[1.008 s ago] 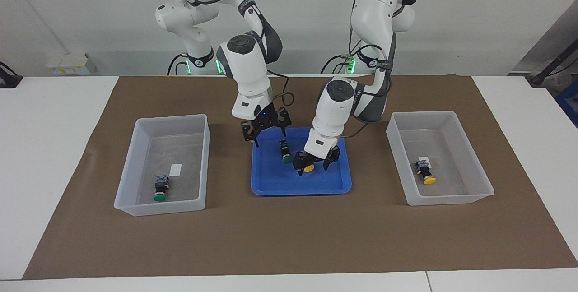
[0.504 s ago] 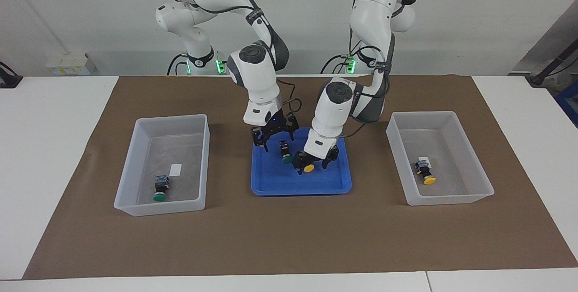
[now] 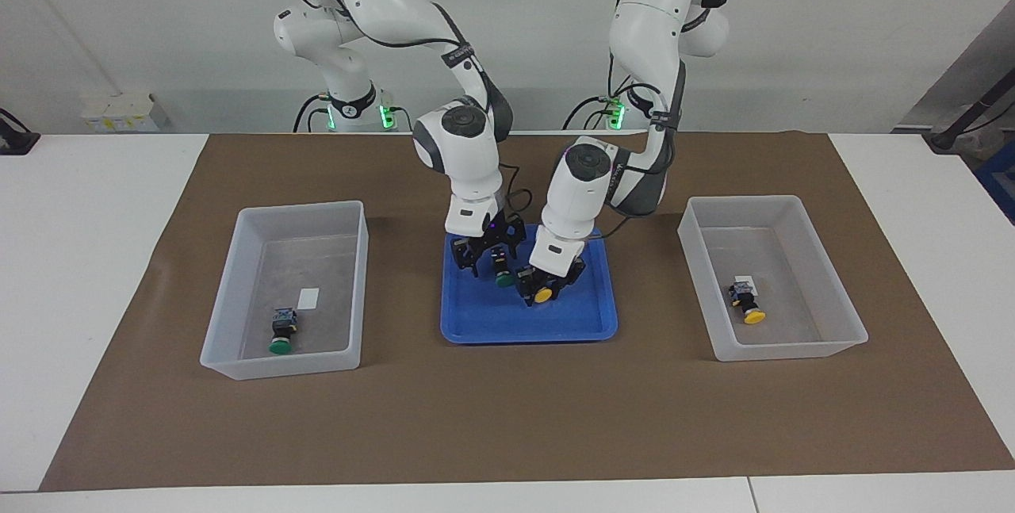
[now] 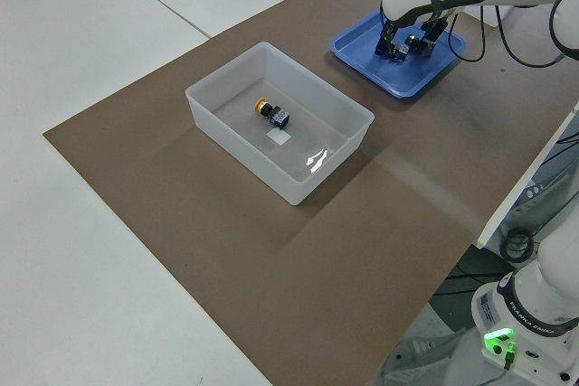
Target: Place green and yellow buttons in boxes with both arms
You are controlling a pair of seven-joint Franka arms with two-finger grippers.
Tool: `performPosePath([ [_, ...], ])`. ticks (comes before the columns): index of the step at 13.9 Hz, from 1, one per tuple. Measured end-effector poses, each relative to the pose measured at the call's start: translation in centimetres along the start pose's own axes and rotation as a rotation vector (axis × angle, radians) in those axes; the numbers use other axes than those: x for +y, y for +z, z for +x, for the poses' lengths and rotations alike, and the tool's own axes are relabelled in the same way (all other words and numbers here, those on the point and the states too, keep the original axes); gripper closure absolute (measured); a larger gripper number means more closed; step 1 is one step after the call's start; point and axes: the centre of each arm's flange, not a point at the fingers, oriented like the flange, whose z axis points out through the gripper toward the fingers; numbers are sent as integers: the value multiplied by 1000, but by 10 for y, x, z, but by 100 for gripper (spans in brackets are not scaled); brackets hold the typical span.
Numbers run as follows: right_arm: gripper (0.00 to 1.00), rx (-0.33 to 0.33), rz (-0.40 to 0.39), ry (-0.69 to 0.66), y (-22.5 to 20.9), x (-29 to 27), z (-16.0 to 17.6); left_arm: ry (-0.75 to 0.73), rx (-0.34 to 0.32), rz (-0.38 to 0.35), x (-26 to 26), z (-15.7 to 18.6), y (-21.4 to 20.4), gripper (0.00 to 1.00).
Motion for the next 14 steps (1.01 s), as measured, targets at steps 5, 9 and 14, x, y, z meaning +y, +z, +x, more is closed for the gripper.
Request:
performPosePath([
  [5, 69, 36, -13, 31, -17, 22, 8, -2, 5, -4, -1, 1, 0, 59],
  [9, 69, 65, -46, 133, -90, 93, 17, -18, 30, -20, -1, 18, -13, 59],
  [14, 69, 112, -93, 223, -156, 185, 7, -70, -22, 35, -3, 72, -65, 59],
])
